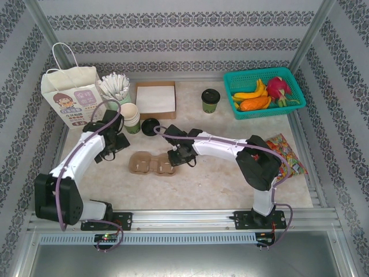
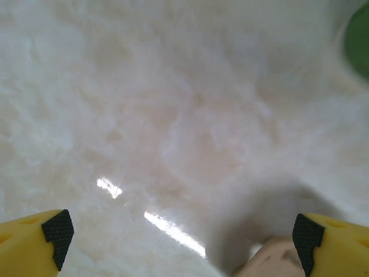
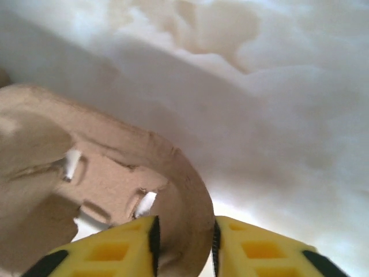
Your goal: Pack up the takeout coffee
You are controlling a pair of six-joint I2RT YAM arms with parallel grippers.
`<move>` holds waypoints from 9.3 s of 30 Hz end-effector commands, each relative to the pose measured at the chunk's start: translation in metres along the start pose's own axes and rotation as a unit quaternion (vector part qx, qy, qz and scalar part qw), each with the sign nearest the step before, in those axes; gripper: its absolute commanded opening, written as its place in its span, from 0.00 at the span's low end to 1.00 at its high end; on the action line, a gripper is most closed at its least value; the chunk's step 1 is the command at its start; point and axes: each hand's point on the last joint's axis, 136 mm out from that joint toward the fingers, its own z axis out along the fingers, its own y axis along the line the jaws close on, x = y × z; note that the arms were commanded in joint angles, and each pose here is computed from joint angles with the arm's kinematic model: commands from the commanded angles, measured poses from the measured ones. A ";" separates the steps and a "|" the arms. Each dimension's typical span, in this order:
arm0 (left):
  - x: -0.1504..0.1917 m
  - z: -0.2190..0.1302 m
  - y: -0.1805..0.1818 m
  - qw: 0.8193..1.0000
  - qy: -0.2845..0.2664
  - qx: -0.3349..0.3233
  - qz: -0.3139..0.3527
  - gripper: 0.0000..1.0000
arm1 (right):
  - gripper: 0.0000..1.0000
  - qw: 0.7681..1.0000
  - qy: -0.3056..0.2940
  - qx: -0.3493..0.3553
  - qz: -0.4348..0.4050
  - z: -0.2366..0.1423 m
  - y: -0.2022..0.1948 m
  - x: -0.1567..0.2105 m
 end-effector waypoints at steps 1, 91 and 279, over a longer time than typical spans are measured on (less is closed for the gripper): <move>-0.027 -0.033 0.009 0.999 -0.049 0.012 -0.015 0.99 | 0.25 0.997 0.003 0.072 -0.019 -0.022 -0.044 -0.002; -0.176 -0.136 0.081 0.942 -0.190 -0.079 -0.266 0.04 | 0.98 0.886 -0.417 0.096 0.178 -0.242 -0.202 -0.023; 0.052 -0.197 -0.168 0.747 -0.032 0.425 0.510 0.00 | 0.30 0.956 -0.248 -0.009 0.158 -0.238 -0.150 0.006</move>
